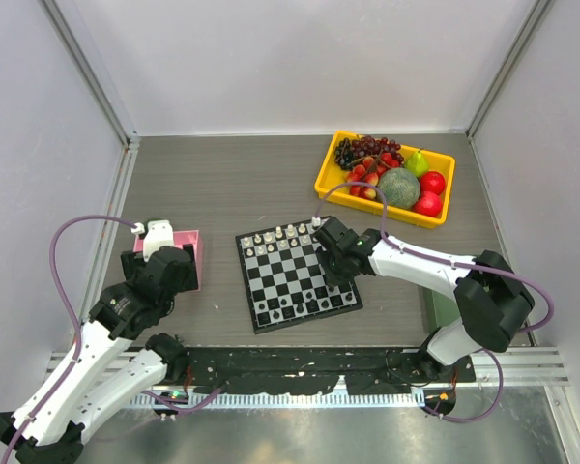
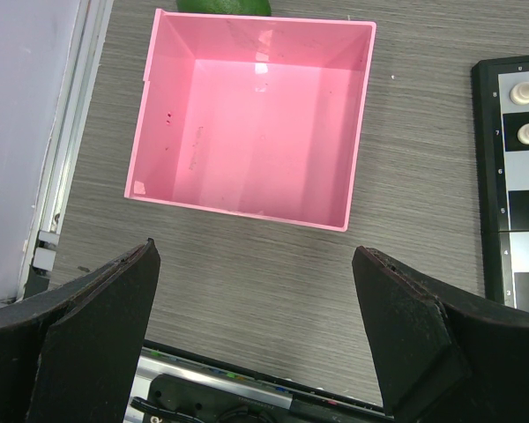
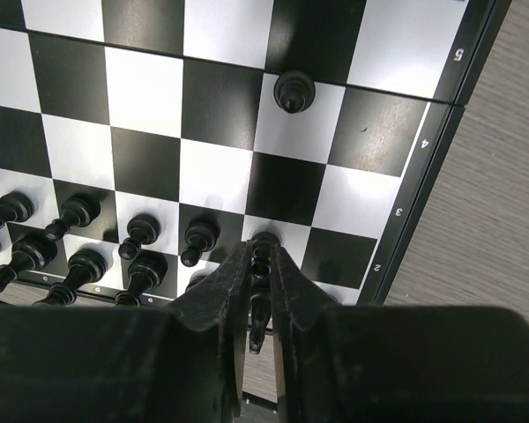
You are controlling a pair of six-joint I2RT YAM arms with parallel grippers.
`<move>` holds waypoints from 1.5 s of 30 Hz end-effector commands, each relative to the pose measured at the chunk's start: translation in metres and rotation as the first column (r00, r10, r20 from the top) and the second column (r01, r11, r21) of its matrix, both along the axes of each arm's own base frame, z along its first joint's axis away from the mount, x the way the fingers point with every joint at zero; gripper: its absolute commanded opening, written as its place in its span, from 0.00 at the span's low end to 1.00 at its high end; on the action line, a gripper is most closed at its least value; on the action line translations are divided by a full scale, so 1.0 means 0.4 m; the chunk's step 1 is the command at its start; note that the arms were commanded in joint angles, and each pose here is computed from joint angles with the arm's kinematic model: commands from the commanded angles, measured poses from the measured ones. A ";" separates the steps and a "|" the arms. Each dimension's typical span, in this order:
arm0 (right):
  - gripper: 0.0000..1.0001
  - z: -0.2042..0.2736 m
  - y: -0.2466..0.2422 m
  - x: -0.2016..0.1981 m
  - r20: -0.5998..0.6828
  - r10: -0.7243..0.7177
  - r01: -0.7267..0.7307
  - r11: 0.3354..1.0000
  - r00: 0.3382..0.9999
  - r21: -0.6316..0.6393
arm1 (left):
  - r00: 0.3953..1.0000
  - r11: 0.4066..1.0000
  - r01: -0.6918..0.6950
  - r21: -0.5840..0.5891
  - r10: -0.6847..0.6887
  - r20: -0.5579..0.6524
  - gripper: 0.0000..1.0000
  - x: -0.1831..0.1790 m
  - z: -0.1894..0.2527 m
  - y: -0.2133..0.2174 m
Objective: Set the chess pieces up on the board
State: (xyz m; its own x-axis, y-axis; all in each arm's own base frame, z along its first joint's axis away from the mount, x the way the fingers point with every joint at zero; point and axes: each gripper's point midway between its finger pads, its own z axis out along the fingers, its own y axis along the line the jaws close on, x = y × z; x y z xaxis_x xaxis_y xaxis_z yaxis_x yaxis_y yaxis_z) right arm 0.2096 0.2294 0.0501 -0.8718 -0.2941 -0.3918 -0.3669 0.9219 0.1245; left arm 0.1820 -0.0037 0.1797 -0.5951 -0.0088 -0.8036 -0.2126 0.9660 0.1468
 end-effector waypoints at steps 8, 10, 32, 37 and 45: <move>0.49 0.141 0.035 0.070 0.131 -0.011 0.005 0.999 0.991 0.051 | 0.999 1.000 -0.007 -0.027 0.009 0.049 0.99 0.011 0.029 -0.003; 0.51 0.171 0.043 0.088 0.156 -0.018 0.009 0.998 0.988 0.060 | 0.999 0.999 -0.010 -0.030 0.011 0.052 0.99 0.011 0.030 -0.002; 0.69 0.321 0.083 0.209 0.384 -0.058 0.007 0.991 0.922 0.135 | 0.997 0.999 0.000 -0.050 0.003 0.075 0.99 0.007 0.038 -0.003; 0.63 0.278 0.079 0.235 0.327 -0.052 0.016 0.994 0.943 0.109 | 0.997 0.999 -0.002 -0.045 0.006 0.071 0.99 0.008 0.037 -0.003; 0.53 0.197 0.083 0.220 0.229 -0.043 0.021 0.995 0.972 0.097 | 0.998 0.999 -0.004 -0.042 0.007 0.069 0.99 0.009 0.035 -0.003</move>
State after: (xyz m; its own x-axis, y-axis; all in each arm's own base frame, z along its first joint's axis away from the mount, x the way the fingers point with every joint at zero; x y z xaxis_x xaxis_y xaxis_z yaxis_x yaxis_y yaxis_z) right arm 0.2993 0.2540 0.1283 -0.7565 -0.2249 -0.6141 -0.3516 0.9316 0.0919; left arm 0.1798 -0.0028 0.1845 -0.5704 -0.0272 -0.8209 -0.2142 0.9698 0.1167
